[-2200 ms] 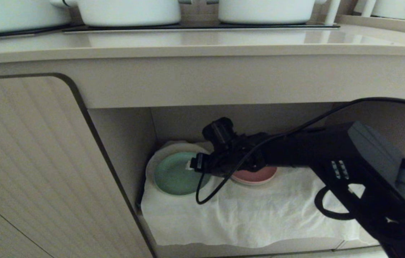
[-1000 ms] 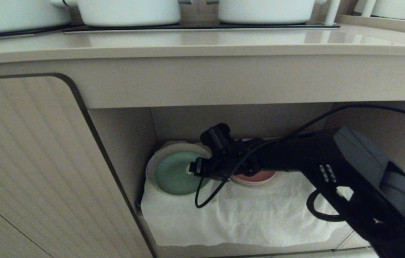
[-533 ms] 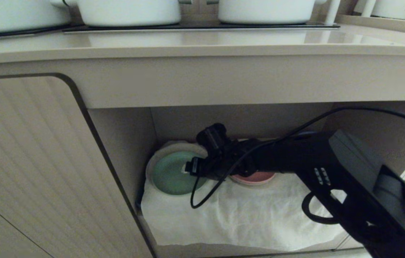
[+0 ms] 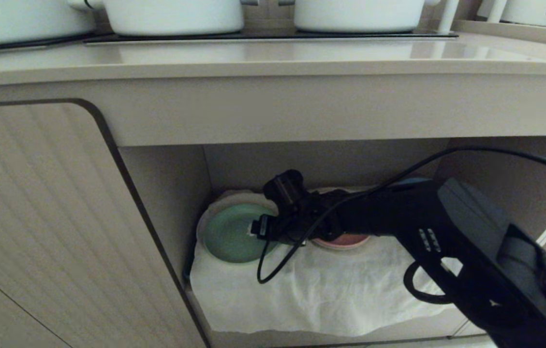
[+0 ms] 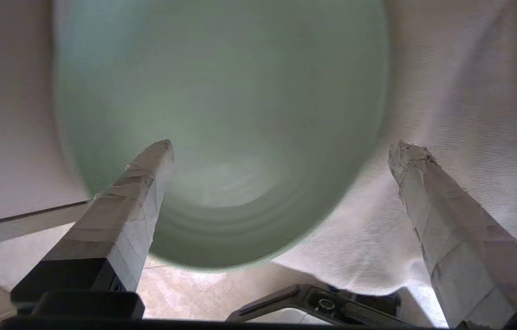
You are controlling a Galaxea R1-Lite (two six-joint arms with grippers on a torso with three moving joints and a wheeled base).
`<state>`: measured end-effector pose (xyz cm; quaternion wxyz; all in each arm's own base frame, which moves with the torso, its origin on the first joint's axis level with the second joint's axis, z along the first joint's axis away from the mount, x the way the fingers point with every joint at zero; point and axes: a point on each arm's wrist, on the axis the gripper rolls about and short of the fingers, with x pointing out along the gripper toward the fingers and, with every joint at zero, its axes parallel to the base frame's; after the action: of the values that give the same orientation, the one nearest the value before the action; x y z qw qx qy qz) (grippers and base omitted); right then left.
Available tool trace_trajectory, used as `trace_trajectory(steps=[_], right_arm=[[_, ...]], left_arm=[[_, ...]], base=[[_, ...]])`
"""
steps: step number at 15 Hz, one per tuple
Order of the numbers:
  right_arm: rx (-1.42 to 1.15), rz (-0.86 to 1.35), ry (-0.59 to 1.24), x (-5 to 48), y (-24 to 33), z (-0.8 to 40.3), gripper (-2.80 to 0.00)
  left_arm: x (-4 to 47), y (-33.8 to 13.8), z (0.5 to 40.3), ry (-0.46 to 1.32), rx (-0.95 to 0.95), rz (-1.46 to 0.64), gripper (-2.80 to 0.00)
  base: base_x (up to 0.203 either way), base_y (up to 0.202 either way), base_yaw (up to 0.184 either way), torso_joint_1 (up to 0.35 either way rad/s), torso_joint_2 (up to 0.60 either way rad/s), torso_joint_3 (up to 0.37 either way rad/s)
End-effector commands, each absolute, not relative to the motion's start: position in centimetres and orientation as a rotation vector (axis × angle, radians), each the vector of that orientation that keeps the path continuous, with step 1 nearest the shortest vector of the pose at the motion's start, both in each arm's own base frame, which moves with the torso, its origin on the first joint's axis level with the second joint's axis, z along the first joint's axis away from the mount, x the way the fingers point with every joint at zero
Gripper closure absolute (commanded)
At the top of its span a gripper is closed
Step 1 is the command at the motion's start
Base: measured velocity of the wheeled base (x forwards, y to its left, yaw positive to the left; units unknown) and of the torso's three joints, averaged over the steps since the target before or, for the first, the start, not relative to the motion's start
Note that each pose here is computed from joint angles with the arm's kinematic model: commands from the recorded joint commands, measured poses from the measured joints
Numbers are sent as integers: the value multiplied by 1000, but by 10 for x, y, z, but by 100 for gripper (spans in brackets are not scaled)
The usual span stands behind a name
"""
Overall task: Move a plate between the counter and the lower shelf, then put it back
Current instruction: Pick up the plate in the cupboard
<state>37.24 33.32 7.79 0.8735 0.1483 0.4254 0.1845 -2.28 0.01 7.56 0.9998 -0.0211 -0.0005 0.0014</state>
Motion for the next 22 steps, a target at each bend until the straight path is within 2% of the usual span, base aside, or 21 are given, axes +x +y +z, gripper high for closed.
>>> trace_trajectory(steps=[1,22], right_arm=[[306,378,898,372,334,75,-280],[276,382,921,368,343,70,-280]], left_arm=[[-23,0,76,-2,-43,3,0],[-23,0,76,-2,-43,3,0]], base=[[0,0,0,0,0,0],[0,0,0,0,0,0]])
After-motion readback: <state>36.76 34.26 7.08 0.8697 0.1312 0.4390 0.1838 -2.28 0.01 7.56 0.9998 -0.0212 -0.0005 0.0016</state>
